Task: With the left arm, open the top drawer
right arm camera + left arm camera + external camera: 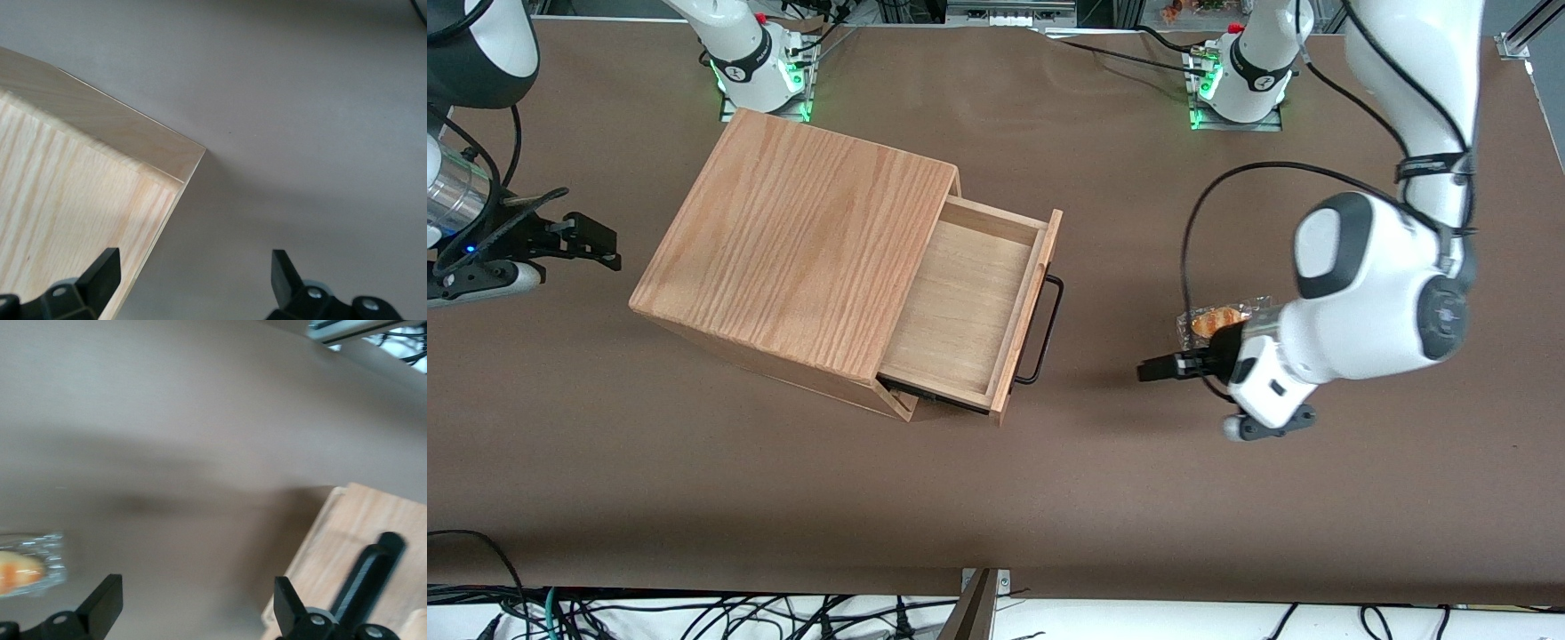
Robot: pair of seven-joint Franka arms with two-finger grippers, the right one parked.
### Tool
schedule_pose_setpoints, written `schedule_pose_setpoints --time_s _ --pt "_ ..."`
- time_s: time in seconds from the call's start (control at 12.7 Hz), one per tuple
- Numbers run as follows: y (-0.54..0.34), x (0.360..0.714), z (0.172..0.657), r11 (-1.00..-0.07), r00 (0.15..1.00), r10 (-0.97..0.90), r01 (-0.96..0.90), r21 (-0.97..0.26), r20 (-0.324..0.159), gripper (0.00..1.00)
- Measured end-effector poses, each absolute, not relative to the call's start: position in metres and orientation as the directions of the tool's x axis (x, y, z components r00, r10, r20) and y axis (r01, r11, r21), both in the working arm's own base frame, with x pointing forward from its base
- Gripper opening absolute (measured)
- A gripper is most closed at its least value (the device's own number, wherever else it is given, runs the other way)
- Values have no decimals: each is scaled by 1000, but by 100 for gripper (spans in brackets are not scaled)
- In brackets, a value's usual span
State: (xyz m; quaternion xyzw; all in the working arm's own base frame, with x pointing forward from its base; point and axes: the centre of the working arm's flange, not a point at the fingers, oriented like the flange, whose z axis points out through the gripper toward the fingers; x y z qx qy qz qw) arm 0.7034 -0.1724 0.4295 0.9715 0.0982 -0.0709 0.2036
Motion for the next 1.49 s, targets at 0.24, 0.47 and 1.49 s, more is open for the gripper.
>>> schedule_pose_setpoints --time_s 0.24,0.47,1.49 --pt "-128 699 436 -944 979 95 145 297 -178 100" --pt "-78 698 435 -966 982 23 71 250 -190 100" --pt "40 614 577 -979 979 -203 -203 -17 -30 100"
